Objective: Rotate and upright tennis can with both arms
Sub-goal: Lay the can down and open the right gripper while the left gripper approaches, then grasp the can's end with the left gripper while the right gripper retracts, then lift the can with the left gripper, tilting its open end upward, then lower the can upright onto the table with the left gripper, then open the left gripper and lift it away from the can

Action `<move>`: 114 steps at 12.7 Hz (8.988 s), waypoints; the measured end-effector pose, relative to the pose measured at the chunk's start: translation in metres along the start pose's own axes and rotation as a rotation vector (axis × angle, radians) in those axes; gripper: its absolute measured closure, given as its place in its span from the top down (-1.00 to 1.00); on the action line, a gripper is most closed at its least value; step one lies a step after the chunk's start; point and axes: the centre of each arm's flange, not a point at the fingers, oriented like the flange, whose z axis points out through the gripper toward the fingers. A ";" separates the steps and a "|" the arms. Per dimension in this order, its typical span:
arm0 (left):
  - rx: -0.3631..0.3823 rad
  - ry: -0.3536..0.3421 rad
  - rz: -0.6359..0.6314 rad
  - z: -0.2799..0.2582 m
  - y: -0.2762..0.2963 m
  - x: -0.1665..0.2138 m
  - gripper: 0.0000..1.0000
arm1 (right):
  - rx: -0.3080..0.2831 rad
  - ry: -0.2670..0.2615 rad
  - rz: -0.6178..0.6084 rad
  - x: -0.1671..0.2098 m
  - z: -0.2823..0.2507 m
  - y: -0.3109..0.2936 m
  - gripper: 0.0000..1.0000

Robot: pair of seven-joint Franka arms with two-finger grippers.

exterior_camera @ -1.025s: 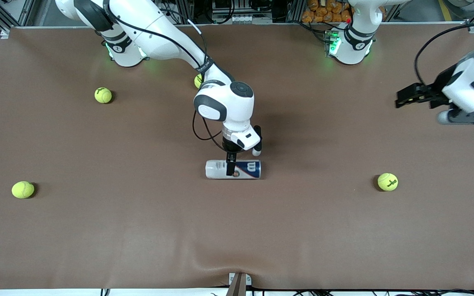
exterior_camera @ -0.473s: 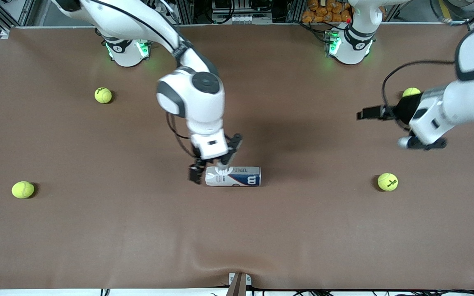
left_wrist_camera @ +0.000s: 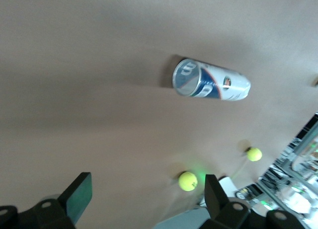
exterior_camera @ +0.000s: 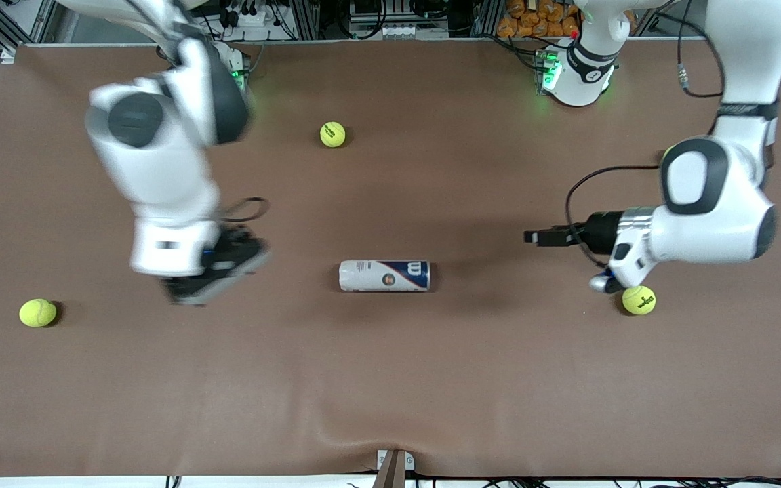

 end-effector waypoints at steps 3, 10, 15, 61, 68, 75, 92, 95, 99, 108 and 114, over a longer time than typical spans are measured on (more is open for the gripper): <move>-0.088 -0.030 -0.052 0.057 0.005 0.018 1.00 | 0.048 -0.090 0.177 -0.072 -0.059 0.076 1.00; -0.255 -0.103 -0.054 0.148 -0.003 0.036 1.00 | 0.134 -0.240 0.607 -0.185 -0.136 0.130 1.00; -0.347 -0.122 -0.017 0.191 -0.020 0.036 1.00 | 0.212 -0.279 0.737 -0.215 -0.127 0.157 1.00; -0.301 -0.048 -0.383 0.086 0.157 0.004 -0.92 | 0.207 -0.232 0.721 -0.200 -0.122 0.151 1.00; 0.013 0.160 -0.406 0.103 0.213 -0.052 -0.92 | 0.207 -0.232 0.721 -0.200 -0.122 0.151 1.00; 0.204 0.280 -0.361 0.134 0.233 -0.085 -0.92 | 0.207 -0.232 0.721 -0.200 -0.122 0.151 1.00; 0.610 0.459 -0.099 0.251 0.241 -0.136 -0.92 | 0.208 -0.232 0.718 -0.199 -0.122 0.150 1.00; 0.617 0.455 -0.098 0.257 0.239 -0.136 -0.91 | 0.208 -0.233 0.718 -0.199 -0.122 0.150 1.00; 0.610 0.458 -0.094 0.254 0.243 -0.137 -0.15 | 0.208 -0.233 0.717 -0.199 -0.122 0.150 1.00; 0.513 0.549 -0.086 0.148 0.285 -0.174 1.00 | 0.208 -0.232 0.716 -0.199 -0.121 0.150 1.00; 0.526 0.596 -0.105 0.015 0.271 -0.189 1.00 | 0.160 -0.242 0.717 -0.201 -0.121 0.154 1.00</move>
